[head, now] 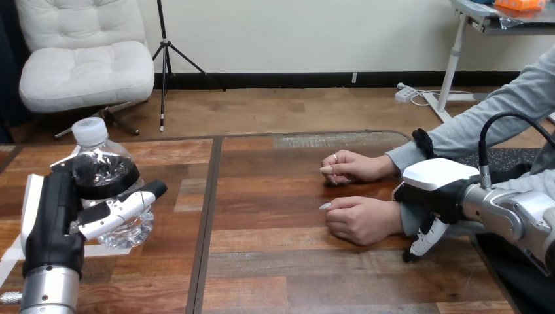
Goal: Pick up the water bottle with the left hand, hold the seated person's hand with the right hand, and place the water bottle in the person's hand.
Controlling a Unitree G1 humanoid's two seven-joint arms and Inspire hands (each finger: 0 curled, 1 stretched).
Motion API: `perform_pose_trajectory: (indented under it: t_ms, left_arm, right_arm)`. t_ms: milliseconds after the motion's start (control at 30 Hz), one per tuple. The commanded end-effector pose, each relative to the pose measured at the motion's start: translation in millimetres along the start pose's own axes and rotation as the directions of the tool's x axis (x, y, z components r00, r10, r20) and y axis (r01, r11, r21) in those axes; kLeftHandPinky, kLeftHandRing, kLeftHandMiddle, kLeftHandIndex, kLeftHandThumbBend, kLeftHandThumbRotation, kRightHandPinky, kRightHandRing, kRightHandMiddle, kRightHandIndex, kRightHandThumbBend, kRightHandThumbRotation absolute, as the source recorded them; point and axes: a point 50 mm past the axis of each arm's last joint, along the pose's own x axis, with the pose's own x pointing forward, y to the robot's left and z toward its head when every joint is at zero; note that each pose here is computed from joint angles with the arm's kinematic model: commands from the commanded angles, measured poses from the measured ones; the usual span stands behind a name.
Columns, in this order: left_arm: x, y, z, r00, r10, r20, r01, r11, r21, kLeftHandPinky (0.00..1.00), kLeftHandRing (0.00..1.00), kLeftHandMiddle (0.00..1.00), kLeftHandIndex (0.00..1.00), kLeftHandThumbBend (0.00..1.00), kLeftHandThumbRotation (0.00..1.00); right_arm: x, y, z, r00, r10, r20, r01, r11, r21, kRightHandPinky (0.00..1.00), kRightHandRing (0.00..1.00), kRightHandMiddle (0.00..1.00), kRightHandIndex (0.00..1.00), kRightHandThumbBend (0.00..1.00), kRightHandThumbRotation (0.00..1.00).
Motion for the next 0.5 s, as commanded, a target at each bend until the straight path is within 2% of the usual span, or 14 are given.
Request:
perform_pose_trajectory:
  t_ms: [0,467]
  left_arm:
    - [11.4,2.8,28.7,0.99,0.016,0.14,-0.014,1.0,-0.013,0.3,0.35,0.39,0.41,0.68,0.0]
    - [12.6,3.1,27.8,0.99,0.015,0.137,-0.013,1.0,-0.018,0.3,0.35,0.39,0.41,0.69,0.0]
  right_arm:
    - [-2.2,-32.2,-5.6,0.996,-0.085,-0.025,0.085,0.996,0.007,0.55,0.66,0.69,0.69,0.83,0.27]
    - [-4.5,-33.2,-9.8,0.996,-0.082,-0.036,0.083,0.996,0.021,0.55,0.66,0.69,0.69,0.83,0.27]
